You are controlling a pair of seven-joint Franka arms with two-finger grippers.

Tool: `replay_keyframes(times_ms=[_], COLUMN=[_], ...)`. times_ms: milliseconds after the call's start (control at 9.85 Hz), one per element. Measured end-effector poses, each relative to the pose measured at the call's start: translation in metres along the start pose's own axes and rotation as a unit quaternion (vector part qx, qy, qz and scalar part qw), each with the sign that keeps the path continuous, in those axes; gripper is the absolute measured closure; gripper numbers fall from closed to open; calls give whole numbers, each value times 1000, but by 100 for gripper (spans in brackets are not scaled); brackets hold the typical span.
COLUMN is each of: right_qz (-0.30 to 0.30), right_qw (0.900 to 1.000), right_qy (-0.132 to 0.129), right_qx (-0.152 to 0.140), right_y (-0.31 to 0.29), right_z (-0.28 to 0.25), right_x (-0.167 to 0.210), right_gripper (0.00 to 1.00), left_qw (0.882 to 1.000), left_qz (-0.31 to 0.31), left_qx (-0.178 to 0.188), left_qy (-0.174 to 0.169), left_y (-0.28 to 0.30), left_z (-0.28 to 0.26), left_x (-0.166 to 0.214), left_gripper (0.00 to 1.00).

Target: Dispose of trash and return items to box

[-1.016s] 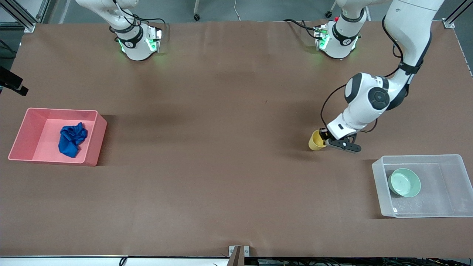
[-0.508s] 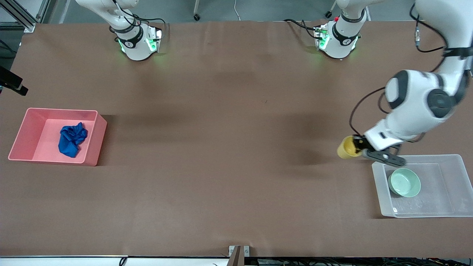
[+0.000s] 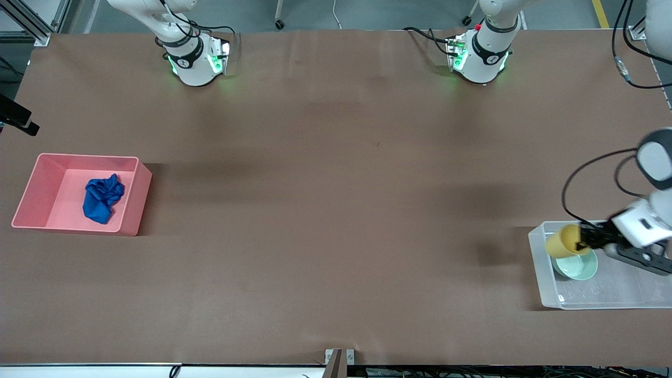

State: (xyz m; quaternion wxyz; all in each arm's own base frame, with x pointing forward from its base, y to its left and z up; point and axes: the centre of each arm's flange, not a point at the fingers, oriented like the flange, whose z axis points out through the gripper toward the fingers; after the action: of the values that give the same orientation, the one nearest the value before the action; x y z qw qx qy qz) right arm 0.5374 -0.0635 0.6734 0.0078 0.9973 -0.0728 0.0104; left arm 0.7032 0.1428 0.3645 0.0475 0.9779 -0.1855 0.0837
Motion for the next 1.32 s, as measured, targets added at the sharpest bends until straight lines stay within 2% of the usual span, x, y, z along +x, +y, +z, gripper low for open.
replay_keyframes(times_ms=[203,711,812,1016,1320], right_qz=[0,-1,-1,0,0], right_qw=[1000,1000,1000,1000,1000], right_qy=[0,-1,-1,-1,-1], right_qx=[0,0,0,0,0], right_y=[0,0,0,0,0], right_z=[0,0,0,0,0], right_x=[0,0,0,0,0], right_gripper=[0,0,0,0,0], left_qw=[1000,1000,1000,1000,998], left_qz=[-6,-16,-16,-17,0], left_qx=[2,-6,-2,12,53], left_qy=[-14,-22,-17,-2,37], left_y=[-54,-69,-69,-76,-68], left_z=[40,107,108,94,-1], left_x=[-21,-30,-28,-24,2], left_gripper=[97,96,86,56,10])
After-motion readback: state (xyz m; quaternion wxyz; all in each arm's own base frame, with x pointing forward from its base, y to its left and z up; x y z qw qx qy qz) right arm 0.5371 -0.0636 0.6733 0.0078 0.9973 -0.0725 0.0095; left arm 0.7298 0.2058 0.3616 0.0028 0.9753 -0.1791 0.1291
